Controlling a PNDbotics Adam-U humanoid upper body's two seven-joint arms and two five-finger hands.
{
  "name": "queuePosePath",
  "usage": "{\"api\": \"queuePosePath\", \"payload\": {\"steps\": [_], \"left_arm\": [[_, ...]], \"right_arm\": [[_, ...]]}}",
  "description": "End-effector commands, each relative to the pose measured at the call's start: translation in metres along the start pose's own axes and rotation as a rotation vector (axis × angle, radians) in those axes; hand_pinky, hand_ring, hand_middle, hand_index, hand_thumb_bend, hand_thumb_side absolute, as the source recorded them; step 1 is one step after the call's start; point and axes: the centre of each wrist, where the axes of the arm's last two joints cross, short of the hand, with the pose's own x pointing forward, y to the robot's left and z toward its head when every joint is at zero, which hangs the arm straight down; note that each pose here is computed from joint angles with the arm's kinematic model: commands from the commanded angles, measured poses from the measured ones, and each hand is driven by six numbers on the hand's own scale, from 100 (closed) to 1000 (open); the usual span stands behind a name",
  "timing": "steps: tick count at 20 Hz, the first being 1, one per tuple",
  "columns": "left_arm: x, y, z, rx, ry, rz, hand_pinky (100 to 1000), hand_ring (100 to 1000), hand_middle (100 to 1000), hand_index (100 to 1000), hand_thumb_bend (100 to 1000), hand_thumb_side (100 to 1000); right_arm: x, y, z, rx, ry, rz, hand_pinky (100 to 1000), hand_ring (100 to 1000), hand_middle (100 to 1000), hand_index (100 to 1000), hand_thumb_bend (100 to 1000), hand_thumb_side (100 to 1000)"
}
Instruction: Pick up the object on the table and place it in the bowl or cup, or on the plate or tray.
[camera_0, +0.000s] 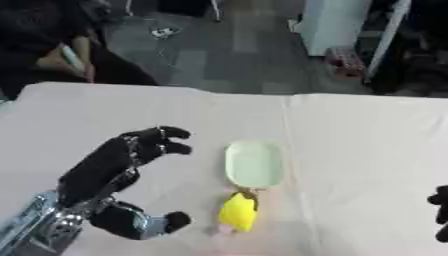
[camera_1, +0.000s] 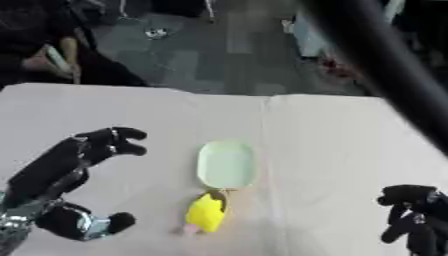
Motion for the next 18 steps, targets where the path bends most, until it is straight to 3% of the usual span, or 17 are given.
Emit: {"api": "queuePosePath", "payload": {"steps": [1,12,18], "left_arm": [[0.001,0.011,-0.004,-0.085,-0.042,-0.025,631,678,802,807,450,951],[0.007,0.025,-0.029,-0.227,-0.144,-0.048,647,696,815,805,445,943],[0.008,0.038,-0.042,-0.272,-0.13,-0.084,655,709,818,808,454,934]], "right_arm": [[0.0,-0.006,-0.005,0.003,-0.029,0.006,233,486,576,314,125,965],[-0.002,-0.01,-0.008,0.01,-0.04,-0.006,235,486,576,324,127,960],[-0.004,-0.013,-0.012,0.005,-0.048,-0.015,236,486,577,335,130,956]]}}
